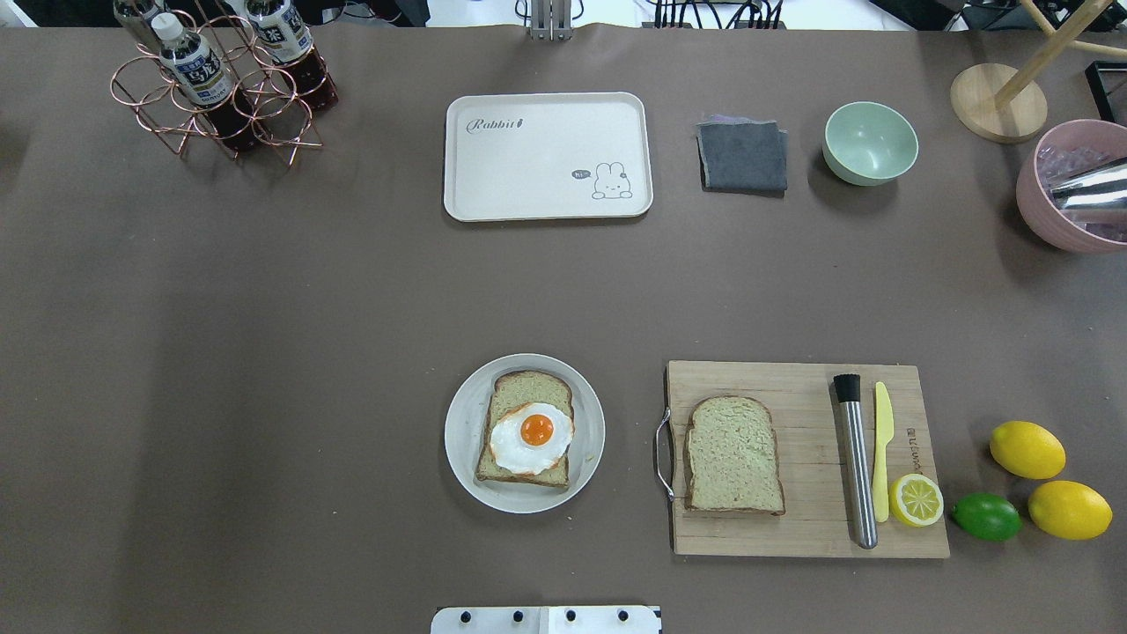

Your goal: Make sandwich and place on tray

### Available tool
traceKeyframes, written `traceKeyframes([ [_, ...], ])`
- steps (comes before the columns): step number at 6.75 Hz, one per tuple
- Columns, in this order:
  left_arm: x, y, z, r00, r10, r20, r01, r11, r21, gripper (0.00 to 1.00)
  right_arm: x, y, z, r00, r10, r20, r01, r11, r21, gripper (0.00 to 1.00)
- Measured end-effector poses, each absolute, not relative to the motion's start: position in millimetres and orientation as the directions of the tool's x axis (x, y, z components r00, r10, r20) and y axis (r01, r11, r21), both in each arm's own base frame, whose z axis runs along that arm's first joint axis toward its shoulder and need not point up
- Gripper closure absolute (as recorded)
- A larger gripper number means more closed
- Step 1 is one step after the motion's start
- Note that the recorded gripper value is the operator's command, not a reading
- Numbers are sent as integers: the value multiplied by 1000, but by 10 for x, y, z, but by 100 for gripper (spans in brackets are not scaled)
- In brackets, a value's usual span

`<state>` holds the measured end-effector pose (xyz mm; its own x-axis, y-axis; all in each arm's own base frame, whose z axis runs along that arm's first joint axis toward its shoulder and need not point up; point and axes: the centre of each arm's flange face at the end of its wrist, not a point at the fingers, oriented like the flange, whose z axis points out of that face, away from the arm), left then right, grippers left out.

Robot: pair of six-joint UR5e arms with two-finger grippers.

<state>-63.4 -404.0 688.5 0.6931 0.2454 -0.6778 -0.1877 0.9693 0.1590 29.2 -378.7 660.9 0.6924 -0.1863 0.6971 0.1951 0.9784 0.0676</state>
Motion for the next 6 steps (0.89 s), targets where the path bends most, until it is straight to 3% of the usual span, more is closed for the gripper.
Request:
traceKeyframes([
  [6, -626, -3909, 7022, 692, 224, -686, -189, 974, 127, 2, 291, -3762, 6635, 690, -180, 701, 195, 979, 60, 0],
])
